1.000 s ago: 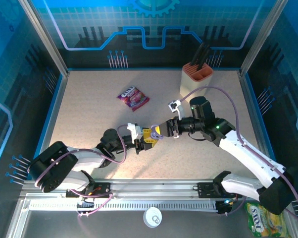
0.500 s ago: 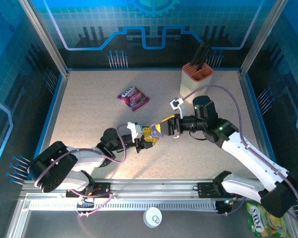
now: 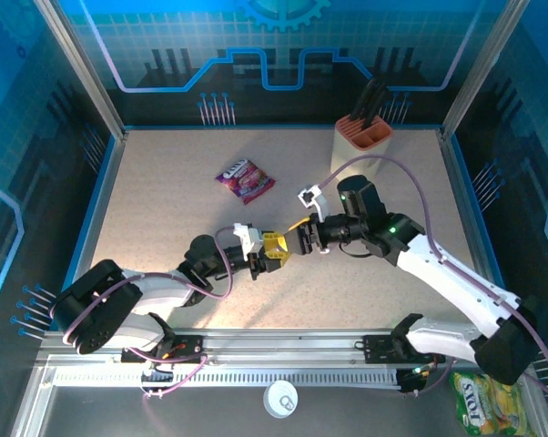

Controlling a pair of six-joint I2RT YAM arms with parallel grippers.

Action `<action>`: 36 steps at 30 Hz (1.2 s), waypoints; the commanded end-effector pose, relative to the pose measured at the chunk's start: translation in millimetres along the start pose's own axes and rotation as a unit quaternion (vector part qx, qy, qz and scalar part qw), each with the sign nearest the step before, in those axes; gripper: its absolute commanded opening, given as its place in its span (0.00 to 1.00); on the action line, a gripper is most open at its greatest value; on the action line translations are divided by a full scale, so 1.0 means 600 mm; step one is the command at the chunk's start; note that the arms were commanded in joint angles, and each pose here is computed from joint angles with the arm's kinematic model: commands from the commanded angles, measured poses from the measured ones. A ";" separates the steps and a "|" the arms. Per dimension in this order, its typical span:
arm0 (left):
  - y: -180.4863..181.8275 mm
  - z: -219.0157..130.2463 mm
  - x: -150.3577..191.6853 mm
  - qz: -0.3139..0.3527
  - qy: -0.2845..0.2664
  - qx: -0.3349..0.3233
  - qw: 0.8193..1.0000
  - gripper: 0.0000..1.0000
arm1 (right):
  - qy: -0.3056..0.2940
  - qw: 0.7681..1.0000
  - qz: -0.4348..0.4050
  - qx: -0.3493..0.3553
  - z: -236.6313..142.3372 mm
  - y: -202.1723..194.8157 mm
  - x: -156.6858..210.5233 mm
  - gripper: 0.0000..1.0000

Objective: Insert wireless bluetooth earbuds into charging case

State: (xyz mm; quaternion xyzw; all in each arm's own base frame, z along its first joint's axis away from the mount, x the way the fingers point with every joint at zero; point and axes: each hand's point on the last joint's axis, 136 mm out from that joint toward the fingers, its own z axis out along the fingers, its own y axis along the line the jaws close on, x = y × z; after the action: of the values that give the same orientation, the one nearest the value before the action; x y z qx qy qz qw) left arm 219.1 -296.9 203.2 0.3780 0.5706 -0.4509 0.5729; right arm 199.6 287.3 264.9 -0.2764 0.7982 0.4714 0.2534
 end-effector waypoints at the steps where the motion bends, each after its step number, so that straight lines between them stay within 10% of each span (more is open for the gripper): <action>1: 0.008 0.007 -0.040 0.002 -0.027 -0.016 1.000 0.31 | -0.010 1.000 -0.007 -0.015 -0.017 0.016 0.006 0.65; 7: 0.009 0.000 -0.057 0.017 -0.045 -0.026 0.999 0.31 | -0.097 0.987 0.122 0.031 -0.043 -0.052 -0.019 0.71; 17: 0.008 0.000 -0.081 0.064 -0.075 -0.028 0.995 0.31 | -0.097 0.971 0.196 -0.093 -0.009 -0.029 -0.017 0.70; 31: 0.008 0.000 -0.067 0.083 -0.072 -0.027 0.994 0.32 | -0.111 0.959 0.229 -0.123 0.007 -0.027 -0.021 0.24; 36: 0.015 -0.006 -0.047 0.079 -0.051 -0.043 0.995 0.52 | -0.120 0.960 0.237 -0.089 0.007 -0.059 -0.015 0.11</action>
State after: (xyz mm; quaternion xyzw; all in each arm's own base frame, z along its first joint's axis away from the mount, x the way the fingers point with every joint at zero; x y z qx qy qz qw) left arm 229.5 -289.7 237.9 0.3711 0.5186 -0.4070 0.6539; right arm 227.2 283.4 248.7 -0.0379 0.7603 0.6227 0.1810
